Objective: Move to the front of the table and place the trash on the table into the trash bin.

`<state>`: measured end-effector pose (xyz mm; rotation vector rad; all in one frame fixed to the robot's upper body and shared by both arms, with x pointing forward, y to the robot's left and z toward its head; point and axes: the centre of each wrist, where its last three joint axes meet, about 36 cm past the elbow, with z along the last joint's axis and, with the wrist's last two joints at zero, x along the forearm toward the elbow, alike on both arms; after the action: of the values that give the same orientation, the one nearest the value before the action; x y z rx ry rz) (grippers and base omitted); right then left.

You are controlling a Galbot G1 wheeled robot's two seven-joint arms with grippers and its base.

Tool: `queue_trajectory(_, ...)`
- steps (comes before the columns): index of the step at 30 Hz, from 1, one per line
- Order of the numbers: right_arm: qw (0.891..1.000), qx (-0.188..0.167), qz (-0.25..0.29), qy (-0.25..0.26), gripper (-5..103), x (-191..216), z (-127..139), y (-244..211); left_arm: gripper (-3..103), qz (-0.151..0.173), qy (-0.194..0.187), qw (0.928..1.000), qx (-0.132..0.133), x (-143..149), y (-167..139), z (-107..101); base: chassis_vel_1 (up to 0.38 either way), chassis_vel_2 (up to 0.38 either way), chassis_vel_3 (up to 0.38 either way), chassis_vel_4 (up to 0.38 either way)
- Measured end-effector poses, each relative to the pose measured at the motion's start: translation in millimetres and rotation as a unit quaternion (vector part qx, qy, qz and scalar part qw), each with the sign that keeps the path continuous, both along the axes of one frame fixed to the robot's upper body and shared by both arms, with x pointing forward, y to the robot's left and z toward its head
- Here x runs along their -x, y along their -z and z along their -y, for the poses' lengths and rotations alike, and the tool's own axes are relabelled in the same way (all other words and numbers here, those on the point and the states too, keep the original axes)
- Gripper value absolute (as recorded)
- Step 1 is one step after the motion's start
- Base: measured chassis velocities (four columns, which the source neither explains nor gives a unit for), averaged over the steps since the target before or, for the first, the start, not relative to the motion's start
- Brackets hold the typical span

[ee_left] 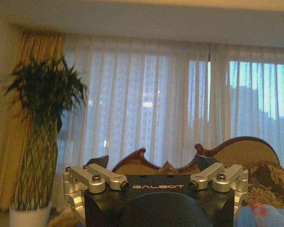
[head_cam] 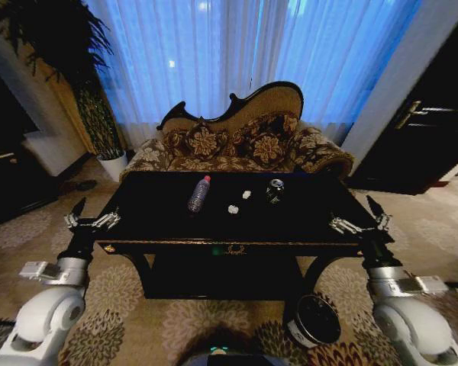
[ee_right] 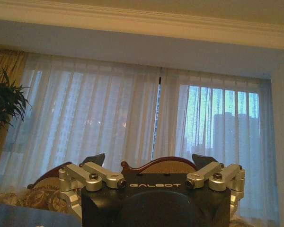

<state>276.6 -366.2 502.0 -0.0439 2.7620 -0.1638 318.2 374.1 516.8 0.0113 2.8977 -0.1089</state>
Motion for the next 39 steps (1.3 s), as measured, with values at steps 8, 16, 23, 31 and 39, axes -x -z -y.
queue_trajectory(8, 1.0, 0.003, -0.001, 0.002, 100, 2.3, 2.0, -0.5, 100, -0.02, 0.015, 0.9997, 0.008, -33.0, -15.4, -12.1, 0.0, 0.0, 0.0, 0.0)
queue_trajectory(16, 1.0, -0.005, -0.001, 0.006, 100, 3.0, 0.1, 1.9, 100, -0.027, 0.057, 0.9977, -0.026, -55.1, -32.2, -1.1, 0.0, 0.0, 0.0, 0.0)
queue_trajectory(23, 1.0, -0.009, -0.003, 0.007, 100, 2.7, -0.9, 3.9, 100, -0.041, 0.068, 0.9965, -0.026, -69.5, -32.6, -1.8, 0.0, 0.0, 0.0, 0.0)
queue_trajectory(31, 1.0, -0.011, -0.003, 0.001, 100, -0.7, -3.8, 3.2, 100, -0.04, 0.082, 0.9952, -0.037, -79.1, -42.1, -8.2, 0.0, 0.0, 0.0, 0.0)
queue_trajectory(39, 1.0, -0.008, -0.009, -0.01, 100, -5.9, -6.1, 2.6, 100, -0.051, 0.114, 0.9914, -0.038, -82.6, -29.3, 4.2, 0.0, 0.0, 0.0, 0.0)
